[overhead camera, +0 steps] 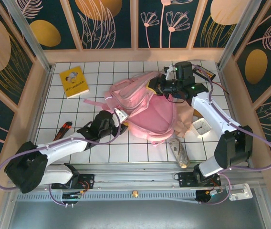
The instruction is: Pack the student bag
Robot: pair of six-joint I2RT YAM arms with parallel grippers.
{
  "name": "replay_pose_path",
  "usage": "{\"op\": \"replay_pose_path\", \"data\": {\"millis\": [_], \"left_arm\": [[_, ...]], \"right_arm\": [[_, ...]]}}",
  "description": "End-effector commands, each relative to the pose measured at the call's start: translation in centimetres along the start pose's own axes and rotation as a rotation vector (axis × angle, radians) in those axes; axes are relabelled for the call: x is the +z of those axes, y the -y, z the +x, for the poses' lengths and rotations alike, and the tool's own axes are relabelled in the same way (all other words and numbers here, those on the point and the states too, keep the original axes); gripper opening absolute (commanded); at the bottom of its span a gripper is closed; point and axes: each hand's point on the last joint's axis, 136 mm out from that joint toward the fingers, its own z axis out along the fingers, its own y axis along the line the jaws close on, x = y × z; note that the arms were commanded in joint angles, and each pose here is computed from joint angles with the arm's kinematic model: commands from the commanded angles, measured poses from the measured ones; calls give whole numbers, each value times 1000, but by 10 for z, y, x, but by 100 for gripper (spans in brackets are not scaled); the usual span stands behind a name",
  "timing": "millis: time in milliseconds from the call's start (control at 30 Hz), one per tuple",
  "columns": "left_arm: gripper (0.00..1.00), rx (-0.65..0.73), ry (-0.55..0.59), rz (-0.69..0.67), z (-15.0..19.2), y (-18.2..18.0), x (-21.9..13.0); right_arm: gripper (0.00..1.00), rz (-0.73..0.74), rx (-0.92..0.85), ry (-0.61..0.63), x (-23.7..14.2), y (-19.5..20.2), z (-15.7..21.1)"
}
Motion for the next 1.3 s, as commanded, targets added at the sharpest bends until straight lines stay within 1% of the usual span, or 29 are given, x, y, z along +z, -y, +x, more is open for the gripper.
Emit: {"op": "replay_pose_path", "data": {"millis": [0, 33, 133, 167, 300, 400, 567, 667, 733, 833, 900, 1000, 1067, 1100, 1167, 1233, 1267], "left_arm": [[41, 35, 61, 4, -20, -1, 4], [34, 34, 64, -3, -21, -2, 5], [4, 29, 61, -33, -19, -7, 5], [0, 28, 55, -47, -18, -10, 4], [0, 21, 41, -74, -15, -14, -2], [0, -8, 19, -135, -11, -25, -9], [0, -50, -69, -236, 5, -44, -18], [0, -57, -105, -252, 11, -46, -20], [0, -53, -111, -224, 12, -42, -19], [0, -49, -61, -112, 1, -23, -19], [0, -45, -45, -74, -6, -17, -19], [0, -38, -84, -174, -3, -35, -21], [0, -52, -141, -317, 9, -60, -25], [0, -63, -172, -345, 14, -68, -25], [0, -77, -198, -347, 16, -73, -23], [0, -80, -169, -306, 8, -67, -21], [0, -91, -144, -287, 2, -65, -21]], "right_arm": [[0, -195, -197, 35, -26, -68, 2], [0, -195, -195, 32, -26, -68, 3], [0, -185, -199, 31, -26, -66, 4], [0, -178, -201, 35, -26, -65, 3], [0, -153, -203, 41, -27, -56, 0], [0, -139, -206, 50, -29, -50, -4], [0, -101, -214, 64, -34, -39, -10], [0, -46, -238, 83, -38, -31, -14], [0, -22, -262, 89, -40, -28, -16], [0, -38, -259, 52, -34, -22, -13], [14, -28, -247, 39, -30, -15, -12], [14, 30, -261, 90, -36, -6, -18], [10, 66, -250, 149, -49, 2, -27], [9, 71, -243, 164, -54, 6, -30], [7, 62, -232, 175, -61, 9, -32], [8, 49, -228, 159, -61, 10, -30], [12, 34, -225, 140, -59, 9, -26]]}}
